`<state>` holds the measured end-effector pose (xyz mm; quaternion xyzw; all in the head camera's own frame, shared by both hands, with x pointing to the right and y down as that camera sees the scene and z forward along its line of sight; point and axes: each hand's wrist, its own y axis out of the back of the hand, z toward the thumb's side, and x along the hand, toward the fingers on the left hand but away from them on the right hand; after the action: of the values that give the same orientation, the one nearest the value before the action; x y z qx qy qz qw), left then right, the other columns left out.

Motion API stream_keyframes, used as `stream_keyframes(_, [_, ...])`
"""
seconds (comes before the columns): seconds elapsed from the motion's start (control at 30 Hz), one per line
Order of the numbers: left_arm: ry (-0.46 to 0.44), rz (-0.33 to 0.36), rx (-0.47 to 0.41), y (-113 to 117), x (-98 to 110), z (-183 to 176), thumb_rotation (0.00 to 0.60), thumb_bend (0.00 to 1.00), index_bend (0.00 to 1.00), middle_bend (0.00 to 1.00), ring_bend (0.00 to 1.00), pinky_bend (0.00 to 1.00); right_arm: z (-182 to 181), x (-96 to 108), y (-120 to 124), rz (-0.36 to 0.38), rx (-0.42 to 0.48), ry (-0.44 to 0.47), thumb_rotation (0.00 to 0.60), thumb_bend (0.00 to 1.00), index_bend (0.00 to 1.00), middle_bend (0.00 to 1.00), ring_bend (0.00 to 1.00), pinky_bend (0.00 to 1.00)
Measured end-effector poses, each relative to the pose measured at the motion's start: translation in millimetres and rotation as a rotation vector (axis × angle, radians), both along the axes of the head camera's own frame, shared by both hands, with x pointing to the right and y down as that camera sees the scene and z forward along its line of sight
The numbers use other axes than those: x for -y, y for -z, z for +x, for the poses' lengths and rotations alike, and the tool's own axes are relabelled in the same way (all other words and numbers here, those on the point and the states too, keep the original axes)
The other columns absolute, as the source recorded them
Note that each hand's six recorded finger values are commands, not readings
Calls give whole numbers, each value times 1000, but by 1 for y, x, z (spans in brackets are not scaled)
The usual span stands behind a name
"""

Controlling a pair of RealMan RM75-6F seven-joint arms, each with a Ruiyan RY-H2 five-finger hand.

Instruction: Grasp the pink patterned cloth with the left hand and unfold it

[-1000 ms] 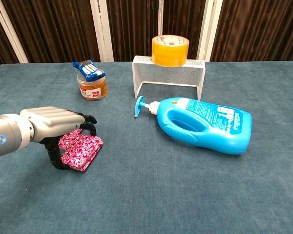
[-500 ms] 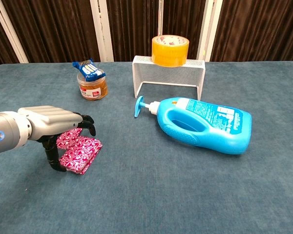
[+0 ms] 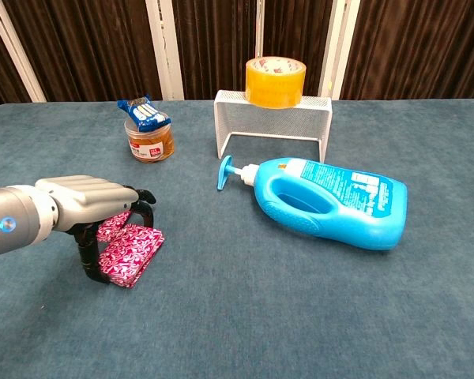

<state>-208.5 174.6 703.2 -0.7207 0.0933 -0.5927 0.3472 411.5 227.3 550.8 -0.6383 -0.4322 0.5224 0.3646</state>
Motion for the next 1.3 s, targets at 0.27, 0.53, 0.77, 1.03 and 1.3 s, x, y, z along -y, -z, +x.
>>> stream_keyframes(0.27, [23, 34, -72, 15, 5, 5, 600, 443, 525, 0, 0, 0, 0, 0, 0, 0, -1, 0, 600, 363, 0, 0, 0, 87])
stream_keyframes(0.53, [27, 71, -33, 42, 8, -33, 600, 443, 533, 0, 0, 0, -1, -1, 0, 1, -3, 5, 600, 363, 0, 0, 0, 87])
stream_keyframes(0.77, [59, 44, 47, 43, -11, -90, 600, 442, 522, 0, 0, 0, -2, -1, -1, -1, -5, 4, 600, 364, 0, 0, 0, 87])
stream_keyframes(1.03, [78, 11, 92, 25, -25, -118, 600, 432, 479, 0, 0, 0, -1, -1, -1, -3, -8, 1, 600, 363, 0, 0, 0, 87])
stream_keyframes(1.3, [89, 0, 89, 10, -28, -117, 600, 178, 196, 0, 0, 0, 0, -1, -1, -3, -8, -2, 600, 363, 0, 0, 0, 87])
